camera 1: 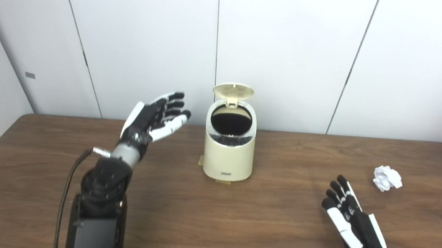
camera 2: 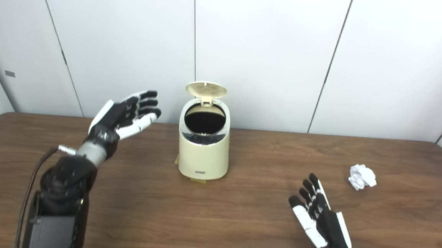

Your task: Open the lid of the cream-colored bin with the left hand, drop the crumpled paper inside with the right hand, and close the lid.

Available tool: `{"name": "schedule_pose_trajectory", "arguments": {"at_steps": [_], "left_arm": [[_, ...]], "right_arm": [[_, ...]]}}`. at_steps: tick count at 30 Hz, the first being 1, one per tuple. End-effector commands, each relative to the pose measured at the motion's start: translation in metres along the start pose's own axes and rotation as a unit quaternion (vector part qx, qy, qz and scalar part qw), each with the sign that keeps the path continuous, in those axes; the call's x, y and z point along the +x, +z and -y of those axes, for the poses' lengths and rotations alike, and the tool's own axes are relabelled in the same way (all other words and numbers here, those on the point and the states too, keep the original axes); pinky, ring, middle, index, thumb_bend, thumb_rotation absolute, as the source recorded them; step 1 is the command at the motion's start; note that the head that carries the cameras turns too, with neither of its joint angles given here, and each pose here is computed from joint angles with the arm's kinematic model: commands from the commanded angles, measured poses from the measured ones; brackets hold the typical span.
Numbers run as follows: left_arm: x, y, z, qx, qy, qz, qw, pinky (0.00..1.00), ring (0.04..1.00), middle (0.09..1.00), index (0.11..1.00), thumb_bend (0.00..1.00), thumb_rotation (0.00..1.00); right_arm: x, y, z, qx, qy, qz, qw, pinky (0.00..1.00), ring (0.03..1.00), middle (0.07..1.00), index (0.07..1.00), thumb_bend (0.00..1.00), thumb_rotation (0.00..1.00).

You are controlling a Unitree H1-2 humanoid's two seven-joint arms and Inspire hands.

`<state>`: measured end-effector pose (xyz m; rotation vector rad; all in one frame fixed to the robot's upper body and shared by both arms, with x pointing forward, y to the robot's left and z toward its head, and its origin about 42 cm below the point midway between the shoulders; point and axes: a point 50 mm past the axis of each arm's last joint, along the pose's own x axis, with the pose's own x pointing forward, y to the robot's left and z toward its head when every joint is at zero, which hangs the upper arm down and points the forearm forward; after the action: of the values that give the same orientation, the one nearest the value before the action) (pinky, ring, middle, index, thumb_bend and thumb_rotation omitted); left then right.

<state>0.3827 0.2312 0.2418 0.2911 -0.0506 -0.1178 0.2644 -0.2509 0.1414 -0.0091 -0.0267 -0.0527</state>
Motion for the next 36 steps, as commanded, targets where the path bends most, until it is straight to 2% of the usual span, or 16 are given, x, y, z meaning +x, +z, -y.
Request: {"name": "schedule_pose_trajectory", "arguments": {"at_steps": [1, 6, 9, 10, 12, 14, 17, 19, 21, 24, 27, 28, 30, 32, 34, 36], "left_arm": [[-0.006, 0.017, 0.005, -0.006, 0.016, 0.052, 0.998, 0.83, 0.863, 0.891, 0.913, 0.43, 0.52], [-0.033, -0.008, 0.031, -0.013, 0.029, 0.052, 0.998, 0.84, 0.878, 0.91, 0.932, 0.43, 0.69], [-0.051, -0.022, 0.045, 0.004, 0.027, 0.033, 0.999, 0.92, 0.906, 0.918, 0.954, 0.46, 0.87], [-0.056, -0.028, 0.049, -0.004, 0.028, 0.027, 0.999, 0.94, 0.914, 0.922, 0.958, 0.48, 0.89], [-0.064, -0.04, 0.056, -0.029, 0.032, 0.019, 0.999, 0.91, 0.936, 0.936, 0.966, 0.52, 0.91], [-0.072, -0.05, 0.059, -0.052, 0.04, 0.018, 0.998, 0.93, 0.948, 0.949, 0.974, 0.51, 0.95], [-0.079, -0.059, 0.058, -0.073, 0.054, 0.016, 0.996, 0.93, 0.946, 0.951, 0.976, 0.5, 0.97], [-0.082, -0.062, 0.056, -0.082, 0.063, 0.016, 0.994, 0.93, 0.945, 0.952, 0.983, 0.51, 0.96], [-0.084, -0.066, 0.053, -0.084, 0.071, 0.015, 0.994, 0.93, 0.951, 0.953, 0.995, 0.53, 0.97], [-0.085, -0.069, 0.047, -0.083, 0.074, 0.014, 0.994, 0.99, 0.986, 0.966, 1.0, 0.56, 0.98], [-0.081, -0.07, 0.039, -0.081, 0.076, 0.018, 0.994, 0.98, 0.988, 0.987, 1.0, 0.54, 0.98], [-0.079, -0.07, 0.037, -0.077, 0.076, 0.017, 0.994, 0.96, 0.982, 0.991, 1.0, 0.53, 0.96], [-0.076, -0.071, 0.034, -0.058, 0.073, 0.011, 0.996, 0.96, 0.982, 0.993, 1.0, 0.51, 0.98], [-0.074, -0.072, 0.031, -0.044, 0.072, 0.004, 0.996, 0.99, 0.992, 0.992, 1.0, 0.52, 0.99], [-0.073, -0.072, 0.028, -0.038, 0.07, -0.004, 0.997, 1.0, 0.999, 0.995, 1.0, 0.55, 0.97], [-0.071, -0.07, 0.026, -0.035, 0.066, -0.007, 0.997, 1.0, 1.0, 0.999, 1.0, 0.55, 0.95]], "right_arm": [[0.011, 0.028, 0.001, -0.009, 0.008, 0.053, 0.999, 0.85, 0.92, 0.943, 0.943, 0.66, 0.55], [0.022, 0.039, 0.011, -0.022, 0.012, 0.063, 0.998, 0.85, 0.926, 0.946, 0.94, 0.74, 0.53], [0.029, 0.045, 0.019, -0.044, 0.011, 0.072, 0.996, 0.84, 0.924, 0.947, 0.935, 0.75, 0.52], [0.031, 0.048, 0.021, -0.053, 0.012, 0.075, 0.996, 0.84, 0.924, 0.945, 0.932, 0.76, 0.51], [0.034, 0.052, 0.026, -0.079, 0.012, 0.08, 0.994, 0.83, 0.928, 0.942, 0.932, 0.76, 0.48], [0.035, 0.056, 0.03, -0.095, 0.012, 0.08, 0.992, 0.81, 0.92, 0.937, 0.929, 0.76, 0.48], [0.037, 0.058, 0.035, -0.101, 0.008, 0.079, 0.992, 0.85, 0.933, 0.947, 0.933, 0.78, 0.46], [0.039, 0.06, 0.038, -0.108, -0.003, 0.077, 0.991, 0.91, 0.937, 0.947, 0.93, 0.78, 0.43], [0.04, 0.066, 0.041, -0.134, -0.017, 0.081, 0.987, 0.92, 0.931, 0.941, 0.922, 0.78, 0.4], [0.041, 0.08, 0.042, -0.161, -0.032, 0.096, 0.982, 0.88, 0.905, 0.918, 0.912, 0.8, 0.43], [0.042, 0.1, 0.048, -0.146, -0.041, 0.106, 0.983, 0.88, 0.93, 0.936, 0.899, 0.77, 0.34], [0.042, 0.108, 0.05, -0.158, -0.049, 0.112, 0.98, 0.88, 0.926, 0.932, 0.905, 0.76, 0.33], [0.041, 0.127, 0.051, -0.201, -0.069, 0.131, 0.968, 0.81, 0.882, 0.902, 0.899, 0.75, 0.31], [0.039, 0.143, 0.054, -0.214, -0.084, 0.142, 0.963, 0.84, 0.885, 0.895, 0.895, 0.74, 0.29], [0.037, 0.151, 0.058, -0.213, -0.092, 0.149, 0.961, 0.83, 0.88, 0.894, 0.882, 0.74, 0.23], [0.036, 0.154, 0.067, -0.248, -0.103, 0.147, 0.952, 0.8, 0.87, 0.889, 0.886, 0.76, 0.25]]}}
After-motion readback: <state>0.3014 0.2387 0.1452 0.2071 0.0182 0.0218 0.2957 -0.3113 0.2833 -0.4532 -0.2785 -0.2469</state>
